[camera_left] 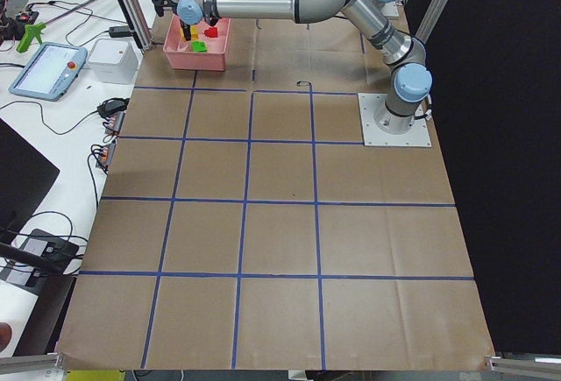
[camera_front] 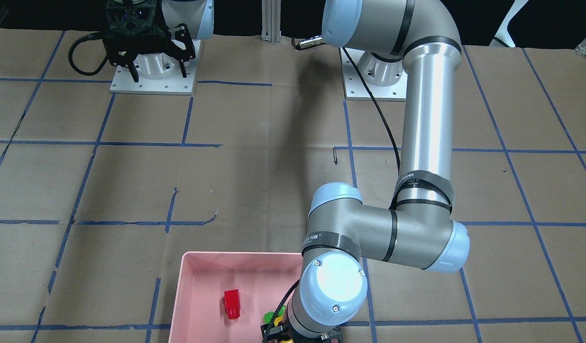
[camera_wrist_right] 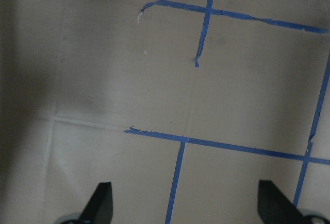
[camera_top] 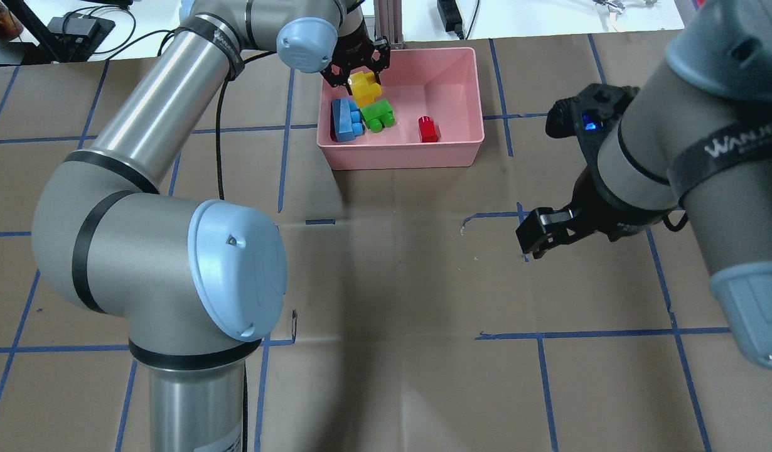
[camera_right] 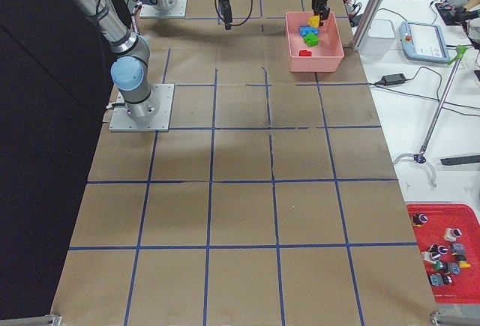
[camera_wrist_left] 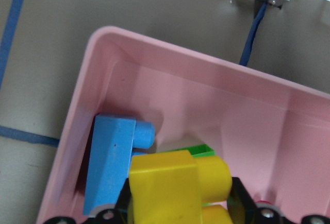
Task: Put all blocks into box
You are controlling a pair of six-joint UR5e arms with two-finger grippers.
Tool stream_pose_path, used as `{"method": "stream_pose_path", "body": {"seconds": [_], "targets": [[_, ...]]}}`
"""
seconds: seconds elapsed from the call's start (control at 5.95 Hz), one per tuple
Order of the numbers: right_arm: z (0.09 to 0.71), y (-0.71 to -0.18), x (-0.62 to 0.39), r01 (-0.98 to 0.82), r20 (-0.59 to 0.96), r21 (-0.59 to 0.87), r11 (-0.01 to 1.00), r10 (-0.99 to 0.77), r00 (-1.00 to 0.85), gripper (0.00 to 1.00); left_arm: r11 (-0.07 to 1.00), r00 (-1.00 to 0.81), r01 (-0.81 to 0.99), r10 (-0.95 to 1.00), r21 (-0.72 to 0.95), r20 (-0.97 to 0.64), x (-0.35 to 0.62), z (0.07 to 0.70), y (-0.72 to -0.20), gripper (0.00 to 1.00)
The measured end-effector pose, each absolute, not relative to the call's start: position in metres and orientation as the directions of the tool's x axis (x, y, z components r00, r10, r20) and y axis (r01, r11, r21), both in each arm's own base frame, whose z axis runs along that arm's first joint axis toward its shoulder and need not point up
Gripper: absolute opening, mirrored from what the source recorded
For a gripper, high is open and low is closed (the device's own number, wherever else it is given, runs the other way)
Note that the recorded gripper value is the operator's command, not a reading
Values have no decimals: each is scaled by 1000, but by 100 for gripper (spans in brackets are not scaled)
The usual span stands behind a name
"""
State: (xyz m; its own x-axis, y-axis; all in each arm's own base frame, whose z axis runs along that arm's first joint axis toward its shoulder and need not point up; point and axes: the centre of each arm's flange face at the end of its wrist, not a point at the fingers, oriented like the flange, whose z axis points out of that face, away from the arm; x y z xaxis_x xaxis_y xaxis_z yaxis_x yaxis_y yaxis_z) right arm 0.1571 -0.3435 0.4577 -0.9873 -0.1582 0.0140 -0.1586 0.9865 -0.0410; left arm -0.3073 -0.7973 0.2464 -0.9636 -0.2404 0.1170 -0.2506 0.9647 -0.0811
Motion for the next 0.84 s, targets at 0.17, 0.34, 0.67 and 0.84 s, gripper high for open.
{"method": "stream_pose_path", "body": {"seconds": [0.17,0.34,0.67,0.84], "targets": [[452,-338,149,-126,11,-35,991,-126,-992,100,966,-967,-241,-231,-89,109,-310,242,-798,98],[453,-340,139,-94,10,-37,995,-93,-996,100,965,-967,-240,-228,-109,114,-308,257,-797,98],[470,-350,129,-65,12,-63,996,-64,-998,100,968,-975,-206,-190,-143,114,-279,340,-782,98],[472,-354,128,-63,12,-63,996,-62,-998,100,978,-983,-168,-157,-124,95,-242,381,-766,98]]}}
